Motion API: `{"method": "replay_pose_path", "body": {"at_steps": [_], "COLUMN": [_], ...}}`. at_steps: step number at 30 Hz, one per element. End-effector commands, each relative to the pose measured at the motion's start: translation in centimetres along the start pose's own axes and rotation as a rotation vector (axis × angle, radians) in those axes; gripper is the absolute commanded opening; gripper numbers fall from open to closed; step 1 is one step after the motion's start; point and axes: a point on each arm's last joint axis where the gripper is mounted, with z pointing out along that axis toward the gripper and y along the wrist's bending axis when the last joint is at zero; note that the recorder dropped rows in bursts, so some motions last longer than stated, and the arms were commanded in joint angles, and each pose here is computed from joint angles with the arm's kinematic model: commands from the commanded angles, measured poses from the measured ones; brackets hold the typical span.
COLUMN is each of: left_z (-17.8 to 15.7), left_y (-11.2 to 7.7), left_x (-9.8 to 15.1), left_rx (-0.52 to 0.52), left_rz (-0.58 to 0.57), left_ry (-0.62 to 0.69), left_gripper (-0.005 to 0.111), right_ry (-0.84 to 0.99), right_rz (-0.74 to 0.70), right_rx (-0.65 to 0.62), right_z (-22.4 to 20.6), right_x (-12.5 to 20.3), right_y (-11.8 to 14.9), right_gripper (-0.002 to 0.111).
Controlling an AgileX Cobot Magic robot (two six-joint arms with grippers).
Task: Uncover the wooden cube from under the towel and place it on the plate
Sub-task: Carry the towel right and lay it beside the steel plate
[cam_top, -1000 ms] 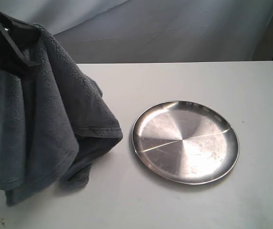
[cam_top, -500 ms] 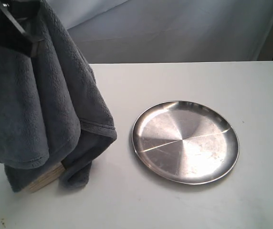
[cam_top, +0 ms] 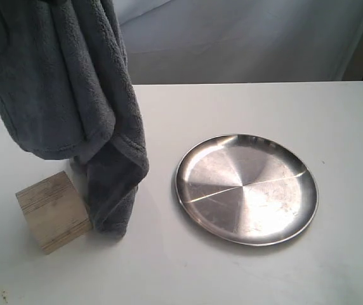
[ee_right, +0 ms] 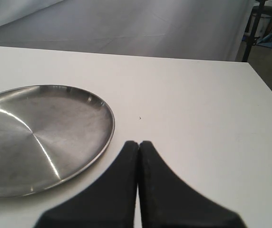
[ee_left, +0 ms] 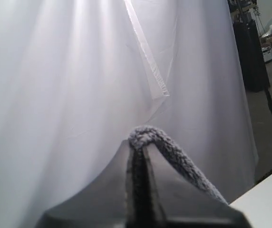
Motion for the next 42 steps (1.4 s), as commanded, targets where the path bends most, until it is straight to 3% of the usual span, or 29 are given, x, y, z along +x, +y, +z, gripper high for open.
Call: {"method": "replay_pose_path", "body": {"at_steps": [1, 5, 9, 13, 16, 23, 28, 35, 37, 39, 40, 42], "left_z": [1.9, 2.5, 4.1, 6.0, 7.4, 11.7, 12.2, 12.0, 12.0, 11.9, 11.7, 11.3], "left_y": [0.1, 0.5, 0.7, 0.3, -0.5, -4.3, -4.0, -5.1, -4.5, -3.3, -2.1, -0.1], "left_x": [0.0, -1.0, -1.7, -0.4, 1.7, 12.4, 15.8, 20.4, 21.5, 22.0, 22.5, 23.1], "left_rx": [-0.064, -0.131, -0.113, -0.094, -0.078, 0.028, 0.029, 0.094, 0.084, 0.014, -0.059, -0.135], "left_rz": [-0.016, -0.077, -0.136, -0.136, -0.135, -0.132, -0.135, -0.129, -0.116, -0.205, -0.292, -0.352], "left_ry": [-0.151, -0.348, -0.332, -0.271, -0.213, 0.157, 0.277, 0.520, 0.553, 0.572, 0.587, 0.604], "left_gripper": [0.000, 0.000, 0.000, 0.000, 0.000, 0.000, 0.000, 0.000, 0.000, 0.000, 0.000, 0.000], "right_ry": [-0.003, -0.003, -0.003, -0.003, -0.003, -0.003, -0.003, -0.003, -0.003, -0.003, -0.003, -0.003], "right_rz": [0.001, 0.001, 0.001, 0.001, 0.001, 0.001, 0.001, 0.001, 0.001, 0.001, 0.001, 0.001], "right_rx": [-0.002, -0.002, -0.002, -0.002, -0.002, -0.002, -0.002, -0.002, -0.002, -0.002, -0.002, -0.002], "right_z": [0.0, 0.0, 0.0, 0.0, 0.0, 0.0, 0.0, 0.0, 0.0, 0.0, 0.0, 0.0], "right_x": [0.1, 0.1, 0.1, 0.1, 0.1, 0.1, 0.1, 0.1, 0.1, 0.1, 0.1, 0.1], "right_y": [0.0, 0.0, 0.0, 0.0, 0.0, 0.0, 0.0, 0.0, 0.0, 0.0, 0.0, 0.0], "right_gripper": [0.000, 0.000, 0.000, 0.000, 0.000, 0.000, 0.000, 0.000, 0.000, 0.000, 0.000, 0.000]}}
